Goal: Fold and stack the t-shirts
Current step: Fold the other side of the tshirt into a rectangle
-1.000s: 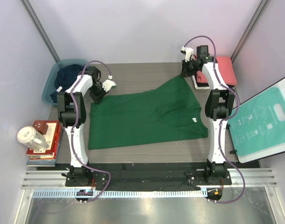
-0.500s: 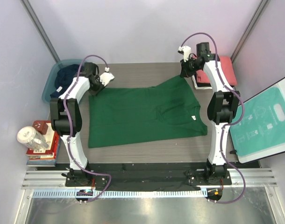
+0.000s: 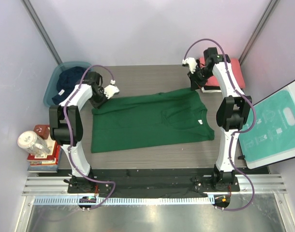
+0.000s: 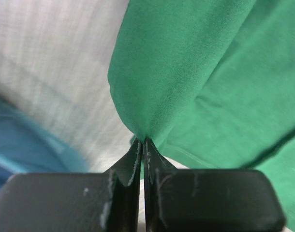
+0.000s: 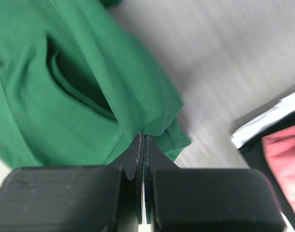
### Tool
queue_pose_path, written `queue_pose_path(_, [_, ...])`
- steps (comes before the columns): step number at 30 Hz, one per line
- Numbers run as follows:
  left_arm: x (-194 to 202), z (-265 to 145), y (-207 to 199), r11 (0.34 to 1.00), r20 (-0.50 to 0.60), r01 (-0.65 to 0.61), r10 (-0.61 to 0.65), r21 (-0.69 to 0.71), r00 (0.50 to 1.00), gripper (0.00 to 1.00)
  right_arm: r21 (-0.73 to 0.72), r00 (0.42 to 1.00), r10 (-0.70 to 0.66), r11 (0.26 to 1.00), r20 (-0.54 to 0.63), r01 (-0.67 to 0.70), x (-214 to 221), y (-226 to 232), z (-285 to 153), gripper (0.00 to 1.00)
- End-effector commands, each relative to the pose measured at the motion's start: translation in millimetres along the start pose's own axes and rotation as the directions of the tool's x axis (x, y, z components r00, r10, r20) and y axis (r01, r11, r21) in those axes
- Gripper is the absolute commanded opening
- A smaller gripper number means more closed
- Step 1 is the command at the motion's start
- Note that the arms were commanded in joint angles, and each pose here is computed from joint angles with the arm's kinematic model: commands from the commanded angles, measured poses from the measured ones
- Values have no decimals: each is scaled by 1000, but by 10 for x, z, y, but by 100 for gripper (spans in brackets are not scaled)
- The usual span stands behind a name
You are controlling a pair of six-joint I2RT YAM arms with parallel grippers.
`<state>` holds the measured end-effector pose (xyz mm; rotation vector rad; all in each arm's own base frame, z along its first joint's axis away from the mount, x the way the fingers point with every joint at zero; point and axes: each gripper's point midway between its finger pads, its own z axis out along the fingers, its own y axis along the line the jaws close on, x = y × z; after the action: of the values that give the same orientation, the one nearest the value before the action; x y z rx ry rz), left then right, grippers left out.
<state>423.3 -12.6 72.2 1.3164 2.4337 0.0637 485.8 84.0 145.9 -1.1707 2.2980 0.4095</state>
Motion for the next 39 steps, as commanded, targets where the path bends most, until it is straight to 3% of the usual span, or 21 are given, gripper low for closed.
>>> queue_pose_path(1, [-33,-236,-98,998,22,-55,55,17,998,0,-71,990,-109,992,-87,103,152,306,-308,1])
queue_pose_path(12, [80,-362,-215,989,-9,-137,137,58,990,0,-199,946,-221,964,-237,175,601,643,-544,1])
queue_pose_path(21, [315,-330,-543,949,-77,-187,212,253,974,0,-295,893,-282,939,-352,180,993,847,-435,4])
queue_pose_path(23, [393,-294,-621,929,-103,-200,243,312,965,10,-340,873,-298,926,-386,166,1122,941,-357,18])
queue_pose_path(24, [448,-321,-695,917,-120,-191,246,351,962,21,-350,862,-309,922,-401,167,1169,960,-351,23])
queue_pose_path(25, [495,-307,-739,903,-133,-191,259,385,957,47,-363,855,-324,915,-406,174,1200,982,-337,29])
queue_pose_path(26, [504,-316,-752,895,-131,-201,273,399,953,56,-381,847,-331,909,-416,168,1262,1018,-325,40])
queue_pose_path(28, [536,-350,-796,882,-136,-204,285,424,949,68,-386,838,-340,906,-426,171,1296,1017,-330,46])
queue_pose_path(31, [475,-350,-691,900,-118,-215,278,380,953,68,-368,846,-338,911,-413,184,1215,957,-319,50])
queue_pose_path(34, [307,-294,-361,951,-92,-194,221,239,971,67,-291,900,-277,939,-337,180,909,762,-283,51])
queue_pose_path(39, [191,-199,-121,975,-68,-141,154,170,986,64,-237,953,-143,968,-266,79,702,493,-79,51])
